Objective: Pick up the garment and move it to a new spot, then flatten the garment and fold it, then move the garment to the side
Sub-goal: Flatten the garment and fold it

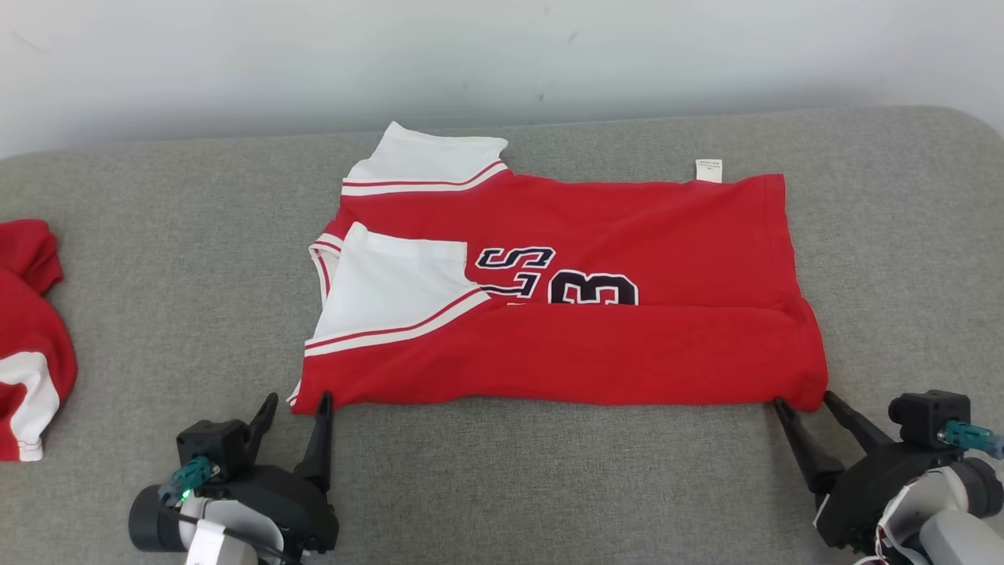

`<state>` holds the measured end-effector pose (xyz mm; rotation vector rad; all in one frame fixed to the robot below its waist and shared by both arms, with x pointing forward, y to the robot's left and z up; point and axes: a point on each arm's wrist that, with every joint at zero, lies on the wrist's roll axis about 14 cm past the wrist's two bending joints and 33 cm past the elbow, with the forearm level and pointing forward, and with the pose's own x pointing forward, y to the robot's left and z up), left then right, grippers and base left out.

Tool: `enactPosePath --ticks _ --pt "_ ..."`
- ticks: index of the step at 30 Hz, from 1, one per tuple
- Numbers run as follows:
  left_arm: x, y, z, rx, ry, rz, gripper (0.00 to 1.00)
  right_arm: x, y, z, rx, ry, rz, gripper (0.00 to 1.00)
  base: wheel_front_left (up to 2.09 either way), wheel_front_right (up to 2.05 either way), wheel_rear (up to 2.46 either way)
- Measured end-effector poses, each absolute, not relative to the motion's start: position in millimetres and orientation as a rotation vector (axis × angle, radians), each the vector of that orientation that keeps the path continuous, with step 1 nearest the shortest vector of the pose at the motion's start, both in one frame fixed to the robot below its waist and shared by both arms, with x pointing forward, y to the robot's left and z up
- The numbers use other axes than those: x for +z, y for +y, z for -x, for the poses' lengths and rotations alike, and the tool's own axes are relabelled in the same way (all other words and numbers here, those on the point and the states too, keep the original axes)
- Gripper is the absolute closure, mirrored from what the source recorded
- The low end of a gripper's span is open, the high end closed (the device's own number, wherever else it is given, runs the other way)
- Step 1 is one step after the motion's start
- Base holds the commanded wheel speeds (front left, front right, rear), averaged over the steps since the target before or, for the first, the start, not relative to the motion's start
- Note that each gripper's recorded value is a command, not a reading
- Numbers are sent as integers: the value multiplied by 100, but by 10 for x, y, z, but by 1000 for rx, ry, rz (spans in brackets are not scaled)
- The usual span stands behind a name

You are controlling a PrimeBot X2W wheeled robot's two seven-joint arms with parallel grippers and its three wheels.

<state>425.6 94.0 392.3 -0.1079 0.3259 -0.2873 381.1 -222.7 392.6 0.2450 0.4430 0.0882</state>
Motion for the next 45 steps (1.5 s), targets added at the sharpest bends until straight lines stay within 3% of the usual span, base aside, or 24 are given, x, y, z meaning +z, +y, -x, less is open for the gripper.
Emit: enactPosePath --ticks 2,3,4,5,6,7,24,45 --pt "3901 910 -4257 -297 335 111 0 3909 -2215 -3814 87 448 -239 0 0 0 0" --pt "3898 890 -4261 -303 337 115 9 3905 -2201 -3821 85 448 -245 0 0 0 0" --pt "3899 871 -4272 -306 338 117 53 3899 -2191 -3828 83 449 -248 0 0 0 0" --pt "3899 855 -4282 -312 338 119 71 3891 -2189 -3835 81 450 -246 0 0 0 0" --pt "3896 842 -4289 -316 340 120 100 3874 -2203 -3838 75 455 -241 7 0 0 0" --pt "3874 814 -4281 -326 348 124 100 3847 -2234 -3848 69 461 -210 98 0 0 0" --pt "4036 833 -4102 -328 303 103 100 4062 -2055 -3842 99 382 -288 100 0 0 0" --pt "4071 1129 -3442 -230 344 94 100 4197 -2010 -3063 222 517 -324 100 0 0 0"
